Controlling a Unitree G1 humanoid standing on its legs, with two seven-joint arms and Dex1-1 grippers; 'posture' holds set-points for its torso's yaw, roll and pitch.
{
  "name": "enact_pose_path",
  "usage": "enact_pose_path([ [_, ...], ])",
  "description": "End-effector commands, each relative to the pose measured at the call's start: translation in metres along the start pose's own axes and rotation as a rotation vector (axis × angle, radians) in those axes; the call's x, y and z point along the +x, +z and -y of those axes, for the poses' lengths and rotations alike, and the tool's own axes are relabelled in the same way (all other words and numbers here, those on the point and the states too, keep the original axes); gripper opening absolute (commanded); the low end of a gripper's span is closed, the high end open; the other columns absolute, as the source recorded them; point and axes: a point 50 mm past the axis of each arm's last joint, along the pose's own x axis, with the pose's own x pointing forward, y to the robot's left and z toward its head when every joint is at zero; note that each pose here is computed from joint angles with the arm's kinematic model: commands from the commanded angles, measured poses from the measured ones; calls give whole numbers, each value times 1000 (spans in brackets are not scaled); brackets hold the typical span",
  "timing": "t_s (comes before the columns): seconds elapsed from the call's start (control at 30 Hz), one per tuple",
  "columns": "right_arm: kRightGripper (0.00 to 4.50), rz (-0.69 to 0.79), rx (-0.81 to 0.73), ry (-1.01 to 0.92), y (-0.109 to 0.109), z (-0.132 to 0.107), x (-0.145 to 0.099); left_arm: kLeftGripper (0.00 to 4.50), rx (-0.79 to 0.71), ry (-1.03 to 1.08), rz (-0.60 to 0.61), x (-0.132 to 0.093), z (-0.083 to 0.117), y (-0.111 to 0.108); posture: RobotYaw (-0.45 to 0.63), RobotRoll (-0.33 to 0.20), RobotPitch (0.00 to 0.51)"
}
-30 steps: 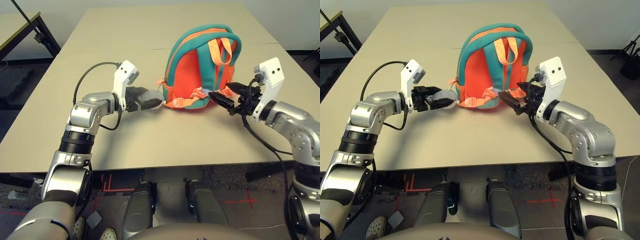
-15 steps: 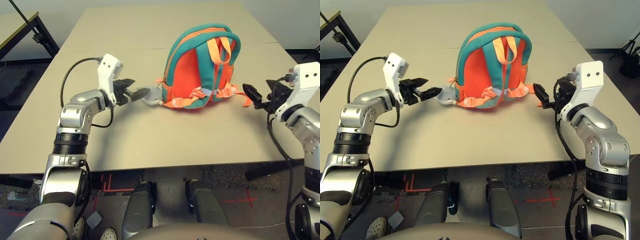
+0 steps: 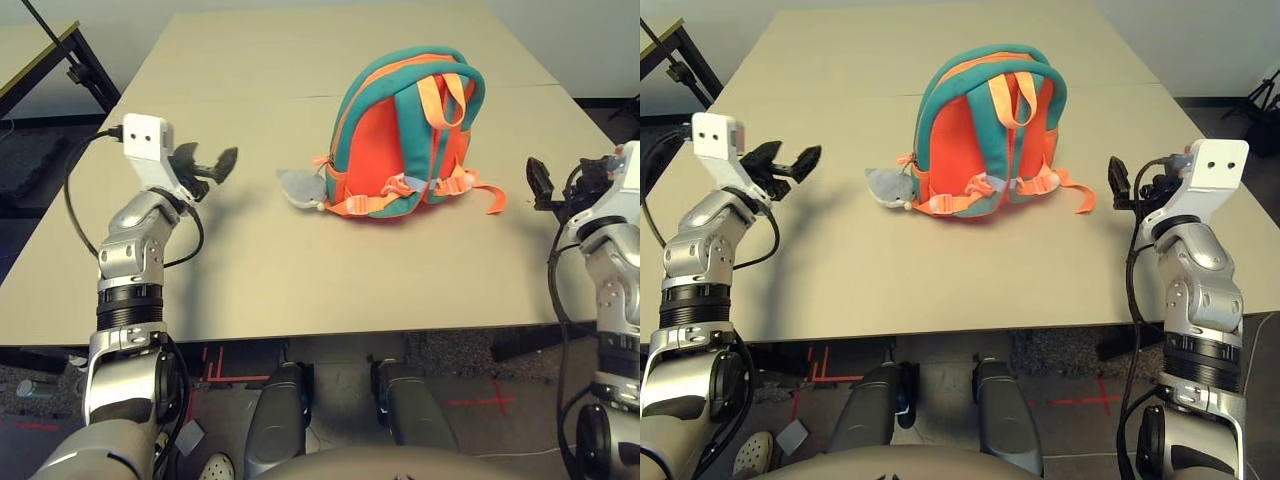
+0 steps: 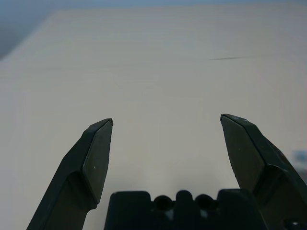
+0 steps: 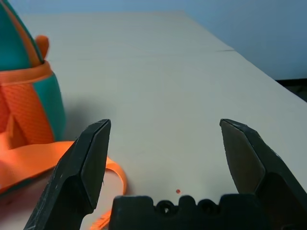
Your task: Put the pencil case into the backpack and zip it.
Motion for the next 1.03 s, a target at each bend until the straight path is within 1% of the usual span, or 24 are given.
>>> enact_pose_path([
  [0.03,4485,12,0,-12,-7,3,0,4500,21,107,3,-7,-18,-9,-66,0,149],
  [0.17,4485,9,-2,-9,-12,4,2,4500,29,161,10,-13,-27,-13,-51,0,155],
  [0.4,4485,-3,-31,-5,-17,8,3,4500,37,186,-1,-16,-34,-16,-42,0,160],
  [0.63,4485,-9,-40,-21,-20,11,-1,4500,32,199,-5,-16,-35,-21,-46,0,154],
  [0.8,4485,-13,-41,-20,-22,11,-2,4500,25,207,-6,-16,-35,-22,-39,0,159],
  [1.03,4485,-28,-61,17,-27,6,-4,4500,40,229,-23,-24,-41,-26,-35,0,160],
])
